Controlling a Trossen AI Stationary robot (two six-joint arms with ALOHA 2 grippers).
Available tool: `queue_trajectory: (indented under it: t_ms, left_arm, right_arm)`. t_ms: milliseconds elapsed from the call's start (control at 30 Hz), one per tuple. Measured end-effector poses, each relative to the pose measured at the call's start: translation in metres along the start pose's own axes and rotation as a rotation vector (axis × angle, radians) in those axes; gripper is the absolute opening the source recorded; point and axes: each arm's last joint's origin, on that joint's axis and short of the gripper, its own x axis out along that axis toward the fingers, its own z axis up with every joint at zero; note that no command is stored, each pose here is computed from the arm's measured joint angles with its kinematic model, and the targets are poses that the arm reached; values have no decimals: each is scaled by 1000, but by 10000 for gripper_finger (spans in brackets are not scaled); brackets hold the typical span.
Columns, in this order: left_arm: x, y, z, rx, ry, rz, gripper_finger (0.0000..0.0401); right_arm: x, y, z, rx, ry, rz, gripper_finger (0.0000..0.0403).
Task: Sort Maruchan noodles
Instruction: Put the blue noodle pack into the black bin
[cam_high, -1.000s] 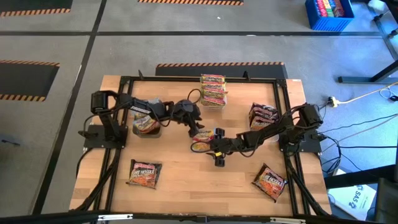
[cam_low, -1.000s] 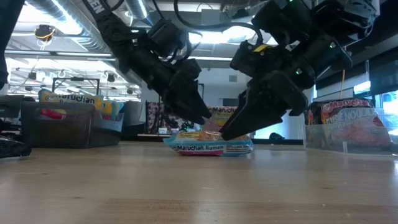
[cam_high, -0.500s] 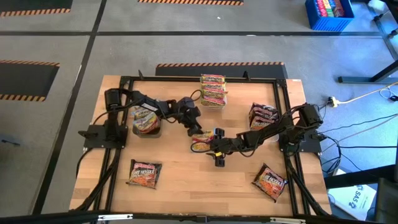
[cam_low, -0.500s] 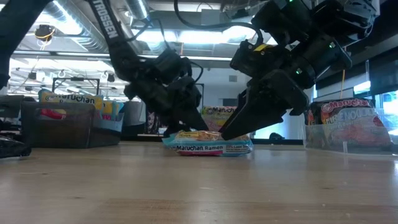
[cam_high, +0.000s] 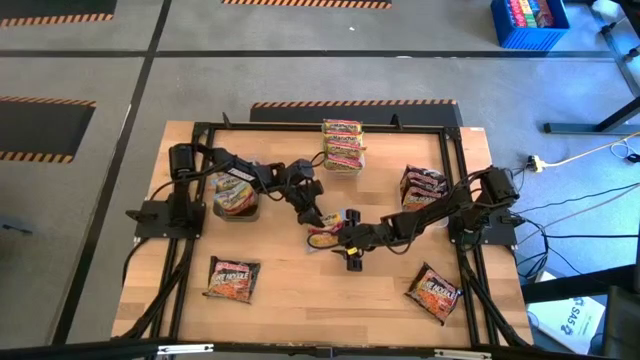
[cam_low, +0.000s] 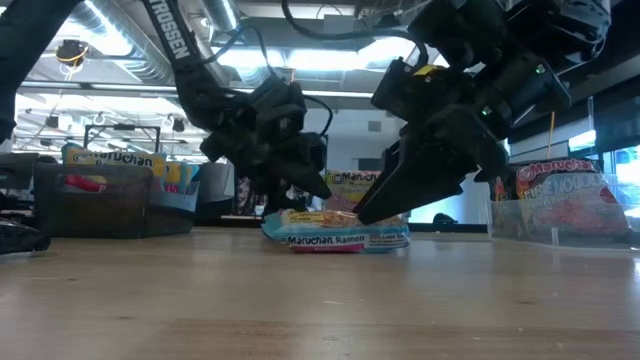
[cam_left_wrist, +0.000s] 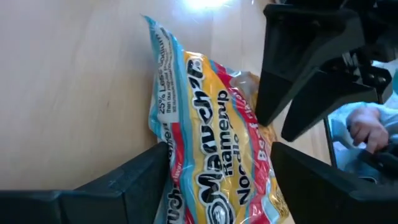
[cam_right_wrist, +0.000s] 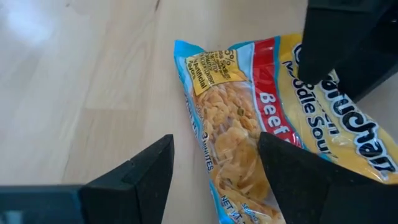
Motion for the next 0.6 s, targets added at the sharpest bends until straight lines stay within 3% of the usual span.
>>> queue_trajectory:
  t_ms: [333,600]
  left_arm:
    - [1,1,0,-75,-27,97,224]
    - [7,-4,-4,-2,-31,127,221]
  right_arm:
    - [0,-1,1,-43,-12,-28,237]
    - [0,-2,3,-64,-37,-47,237]
